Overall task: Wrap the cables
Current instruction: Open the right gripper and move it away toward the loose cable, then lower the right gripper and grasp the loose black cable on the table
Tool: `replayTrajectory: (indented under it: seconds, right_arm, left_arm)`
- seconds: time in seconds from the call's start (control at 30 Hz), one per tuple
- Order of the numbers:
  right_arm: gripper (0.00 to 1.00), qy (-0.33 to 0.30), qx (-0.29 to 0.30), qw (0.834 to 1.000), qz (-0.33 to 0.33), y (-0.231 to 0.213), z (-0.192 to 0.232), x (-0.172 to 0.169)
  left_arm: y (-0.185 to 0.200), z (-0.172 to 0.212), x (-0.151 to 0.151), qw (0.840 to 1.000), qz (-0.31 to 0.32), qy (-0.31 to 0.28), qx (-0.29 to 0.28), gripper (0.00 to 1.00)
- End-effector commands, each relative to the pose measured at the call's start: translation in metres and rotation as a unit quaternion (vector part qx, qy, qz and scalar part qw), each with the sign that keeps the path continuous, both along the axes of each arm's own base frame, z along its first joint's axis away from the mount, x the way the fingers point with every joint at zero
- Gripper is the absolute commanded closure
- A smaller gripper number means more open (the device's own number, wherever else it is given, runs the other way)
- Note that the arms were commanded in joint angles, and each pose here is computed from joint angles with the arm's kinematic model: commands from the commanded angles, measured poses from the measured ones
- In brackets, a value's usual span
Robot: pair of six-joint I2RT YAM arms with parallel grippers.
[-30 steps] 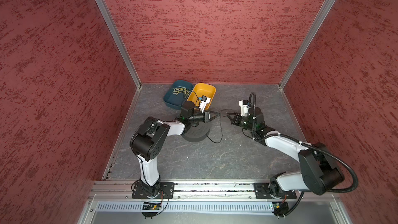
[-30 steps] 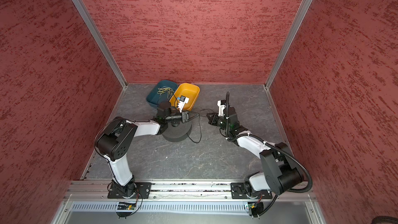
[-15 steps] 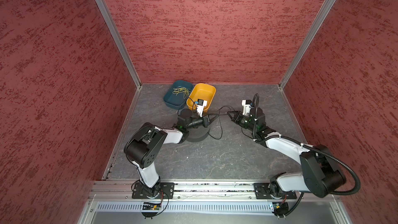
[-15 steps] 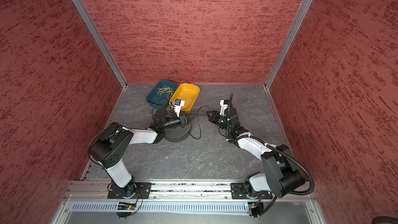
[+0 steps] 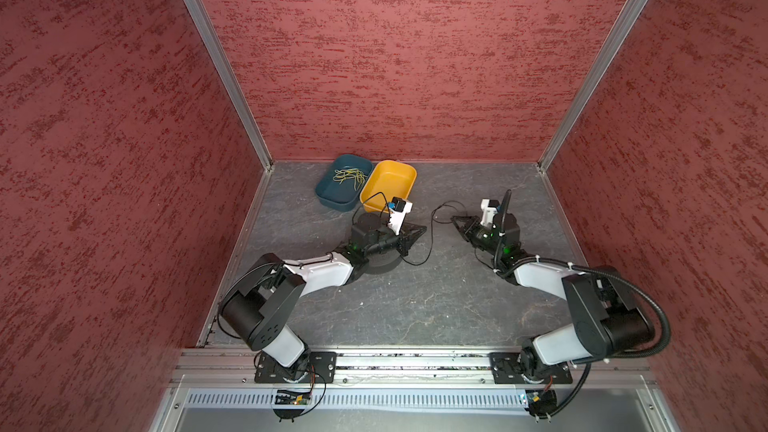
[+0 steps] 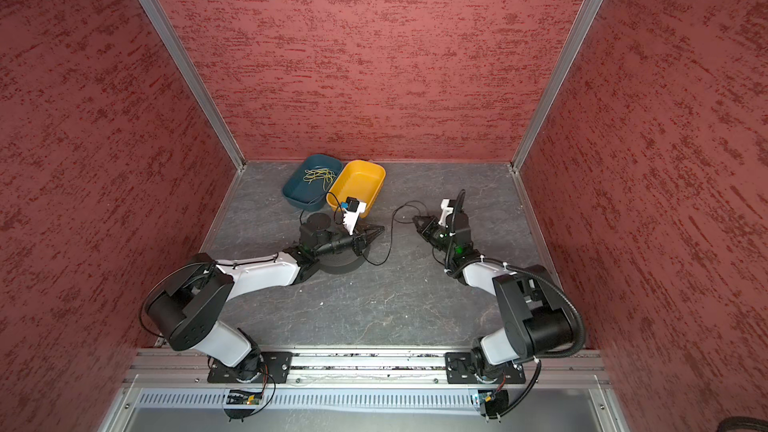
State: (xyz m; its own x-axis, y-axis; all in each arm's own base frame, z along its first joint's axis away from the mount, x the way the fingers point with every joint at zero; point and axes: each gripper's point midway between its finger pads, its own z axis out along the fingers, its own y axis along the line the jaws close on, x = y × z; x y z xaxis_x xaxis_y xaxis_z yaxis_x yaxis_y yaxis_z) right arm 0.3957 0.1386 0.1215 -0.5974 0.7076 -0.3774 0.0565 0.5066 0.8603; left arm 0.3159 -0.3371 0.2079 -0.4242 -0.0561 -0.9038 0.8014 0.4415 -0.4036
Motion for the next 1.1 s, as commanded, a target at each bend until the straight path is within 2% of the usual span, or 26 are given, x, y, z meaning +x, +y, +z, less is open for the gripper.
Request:
replayTrajectory:
  seconds: [0.0,0.1,0.23,0.37,0.47,0.5,0.57,0.73,0.93,1.07]
  right_arm:
    - [0.79,-0.029,-0.065,0.997,-0.004,-0.012,0.004,0.009]
    - [0.78,-0.037,-0.103,0.994,0.011,-0.012,0.006,0.008]
    - [0.79,-0.045,-0.117,0.992,0.013,-0.015,0.009,0.003]
    - [0.8,-0.034,-0.145,0.989,0.018,-0.018,0.001,-0.001]
    - [0.7,-0.027,-0.198,0.98,0.006,-0.032,0.005,-0.005]
    - [0.63,-0.02,-0.218,0.976,-0.003,-0.039,0.004,-0.007]
    - [0.57,-0.001,-0.254,0.967,-0.01,-0.05,-0.001,-0.009]
    - [0.56,0.07,-0.318,0.946,0.007,-0.065,-0.031,0.003]
    - [0.56,0.106,-0.339,0.934,0.017,-0.069,-0.057,0.026]
    - [0.57,0.124,-0.358,0.925,0.009,-0.075,-0.07,0.038]
  left_arm:
    - [-0.01,0.02,-0.011,0.998,-0.061,-0.019,0.03,1.0]
    - [-0.02,0.016,-0.013,0.994,-0.095,0.007,0.058,1.0]
    - [-0.018,0.01,-0.002,0.995,-0.082,0.017,0.057,1.0]
    - [-0.019,-0.003,0.015,0.993,-0.083,0.056,0.069,1.0]
    - [-0.022,-0.007,0.019,0.991,-0.088,0.066,0.075,0.86]
    - [-0.024,-0.009,0.02,0.991,-0.089,0.068,0.076,0.83]
    - [-0.024,-0.012,0.021,0.99,-0.089,0.071,0.079,0.8]
    - [-0.028,-0.014,0.022,0.989,-0.098,0.077,0.077,0.73]
    - [-0.027,-0.016,0.018,0.988,-0.102,0.08,0.081,0.63]
    - [-0.024,-0.018,0.017,0.988,-0.099,0.082,0.088,0.6]
